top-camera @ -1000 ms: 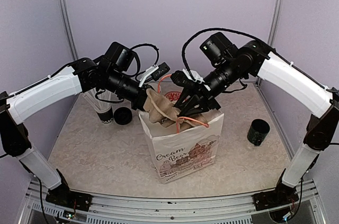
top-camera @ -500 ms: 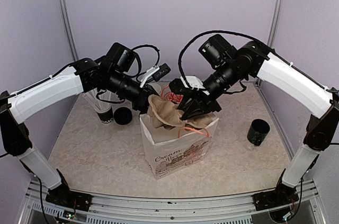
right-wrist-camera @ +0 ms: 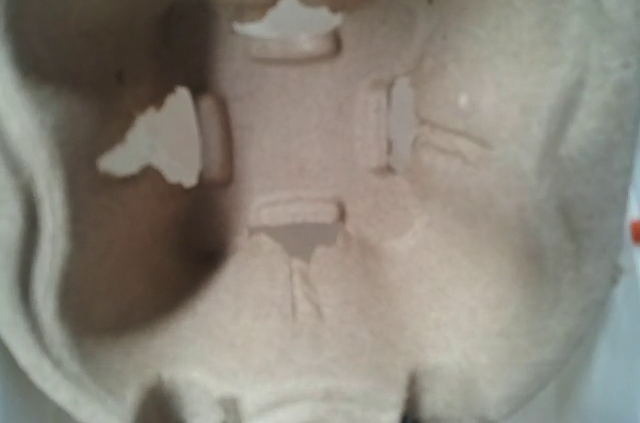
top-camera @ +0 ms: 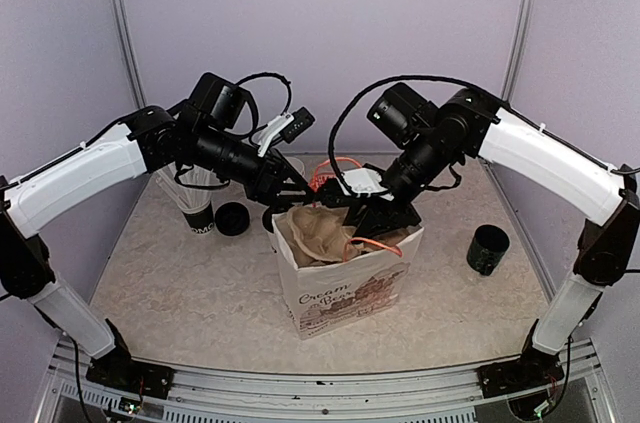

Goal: Pack the takeout coffee

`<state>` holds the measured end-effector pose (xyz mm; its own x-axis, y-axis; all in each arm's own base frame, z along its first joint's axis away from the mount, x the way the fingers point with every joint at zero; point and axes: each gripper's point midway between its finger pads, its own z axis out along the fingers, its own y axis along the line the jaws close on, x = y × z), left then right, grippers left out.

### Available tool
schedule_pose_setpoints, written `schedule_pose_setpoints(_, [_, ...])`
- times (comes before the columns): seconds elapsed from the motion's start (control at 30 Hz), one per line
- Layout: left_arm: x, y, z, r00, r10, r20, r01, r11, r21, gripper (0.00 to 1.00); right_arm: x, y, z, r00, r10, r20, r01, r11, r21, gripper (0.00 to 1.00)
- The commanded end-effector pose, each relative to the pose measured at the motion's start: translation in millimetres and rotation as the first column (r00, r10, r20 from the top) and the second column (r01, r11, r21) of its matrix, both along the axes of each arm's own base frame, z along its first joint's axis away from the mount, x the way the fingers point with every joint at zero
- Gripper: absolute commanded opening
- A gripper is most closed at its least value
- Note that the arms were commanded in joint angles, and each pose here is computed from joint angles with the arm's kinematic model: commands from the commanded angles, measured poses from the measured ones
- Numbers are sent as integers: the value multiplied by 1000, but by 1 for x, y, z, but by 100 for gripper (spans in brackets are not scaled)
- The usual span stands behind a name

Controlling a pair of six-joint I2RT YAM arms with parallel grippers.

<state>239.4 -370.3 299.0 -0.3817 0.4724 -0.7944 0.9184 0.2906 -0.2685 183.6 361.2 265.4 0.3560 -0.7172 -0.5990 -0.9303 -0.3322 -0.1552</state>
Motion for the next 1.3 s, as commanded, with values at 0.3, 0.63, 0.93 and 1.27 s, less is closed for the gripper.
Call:
schedule_pose_setpoints(0.3, [29, 46, 92, 918, 289, 272, -224, 943, -245, 58, 9, -22, -27, 997, -18, 81, 35, 974, -222, 11])
schedule_pose_setpoints(0.63, [28, 60, 91, 912, 302, 276, -227, 935, -271, 60, 10, -30, -55, 997, -34, 64, 53, 941, -333, 11])
schedule_pose_setpoints(0.93, [32, 68, 77, 913, 305, 271, -234, 935, -266, 60, 6, -32, -82, 999, -47, 21, 52, 914, -403, 12])
schedule_pose_setpoints(1.27, [35, 77, 69, 912, 315, 263, -247, 933, -262, 60, 11, -36, -113, 998, -67, 16, 66, 875, -479, 15])
